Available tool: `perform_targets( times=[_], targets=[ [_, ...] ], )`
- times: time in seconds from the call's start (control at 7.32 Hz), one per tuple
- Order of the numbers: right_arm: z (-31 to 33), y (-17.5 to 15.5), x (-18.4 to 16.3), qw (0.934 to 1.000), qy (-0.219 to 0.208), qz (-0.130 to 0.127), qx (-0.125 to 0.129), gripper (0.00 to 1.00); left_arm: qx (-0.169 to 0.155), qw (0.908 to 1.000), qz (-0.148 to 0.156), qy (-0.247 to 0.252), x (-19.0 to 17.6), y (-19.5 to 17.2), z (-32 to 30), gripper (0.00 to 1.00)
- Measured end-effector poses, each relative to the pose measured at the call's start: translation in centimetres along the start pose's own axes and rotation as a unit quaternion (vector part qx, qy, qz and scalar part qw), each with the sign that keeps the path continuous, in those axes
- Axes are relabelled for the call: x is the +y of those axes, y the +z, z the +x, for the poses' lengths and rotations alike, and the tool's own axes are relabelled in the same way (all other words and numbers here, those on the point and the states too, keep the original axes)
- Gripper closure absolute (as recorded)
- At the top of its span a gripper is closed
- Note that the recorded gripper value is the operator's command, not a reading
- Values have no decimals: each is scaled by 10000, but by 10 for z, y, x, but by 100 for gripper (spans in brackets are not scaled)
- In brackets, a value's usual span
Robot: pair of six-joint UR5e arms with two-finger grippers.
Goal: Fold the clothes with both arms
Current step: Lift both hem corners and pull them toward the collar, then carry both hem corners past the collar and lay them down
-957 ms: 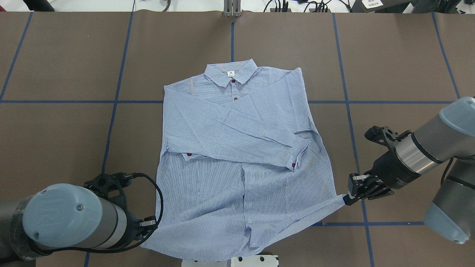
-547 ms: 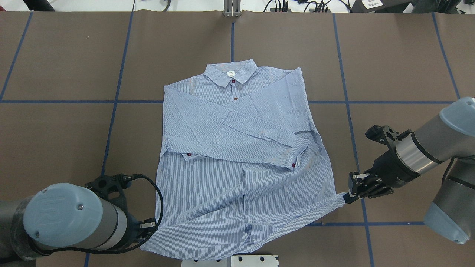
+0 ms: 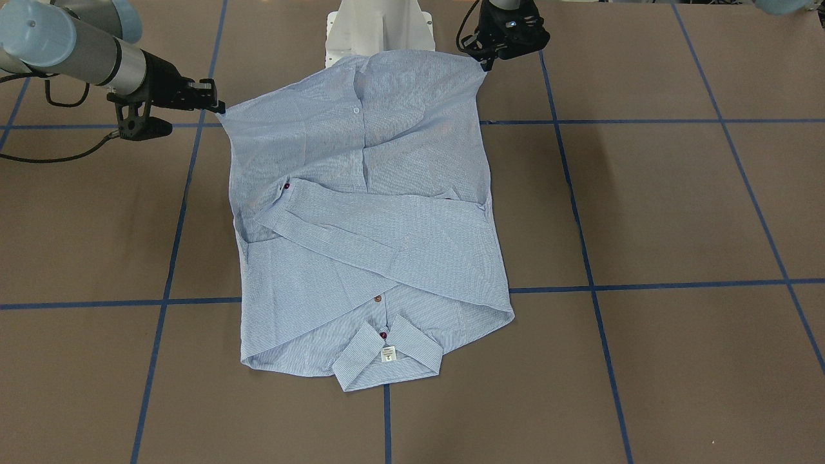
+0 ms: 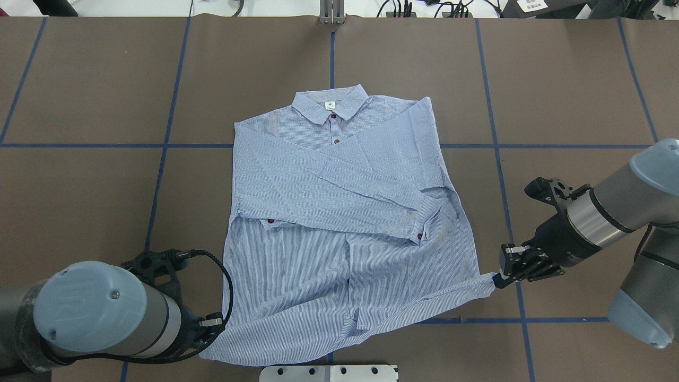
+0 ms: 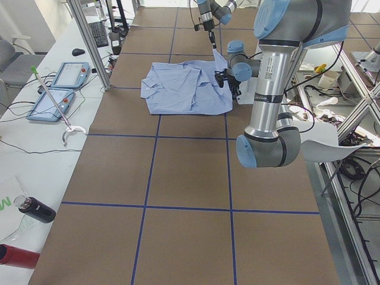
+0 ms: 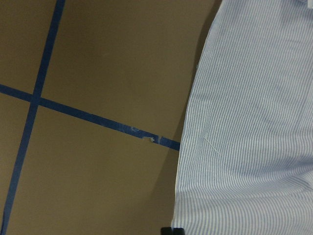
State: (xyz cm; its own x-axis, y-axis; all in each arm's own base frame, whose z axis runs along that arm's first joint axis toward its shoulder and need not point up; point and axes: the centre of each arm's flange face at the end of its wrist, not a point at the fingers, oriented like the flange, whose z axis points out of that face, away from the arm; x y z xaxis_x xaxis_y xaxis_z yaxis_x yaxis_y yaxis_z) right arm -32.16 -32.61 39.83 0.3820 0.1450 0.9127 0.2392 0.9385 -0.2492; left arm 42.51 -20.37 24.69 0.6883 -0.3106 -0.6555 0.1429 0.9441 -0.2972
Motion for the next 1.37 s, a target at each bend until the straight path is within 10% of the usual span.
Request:
perform_targets(
  times=[1.37],
  targets=[
    [-29,-24,-45,9986,-56,469,-221,100,619,9974,284,-252,-54,-60,25,100]
  ],
)
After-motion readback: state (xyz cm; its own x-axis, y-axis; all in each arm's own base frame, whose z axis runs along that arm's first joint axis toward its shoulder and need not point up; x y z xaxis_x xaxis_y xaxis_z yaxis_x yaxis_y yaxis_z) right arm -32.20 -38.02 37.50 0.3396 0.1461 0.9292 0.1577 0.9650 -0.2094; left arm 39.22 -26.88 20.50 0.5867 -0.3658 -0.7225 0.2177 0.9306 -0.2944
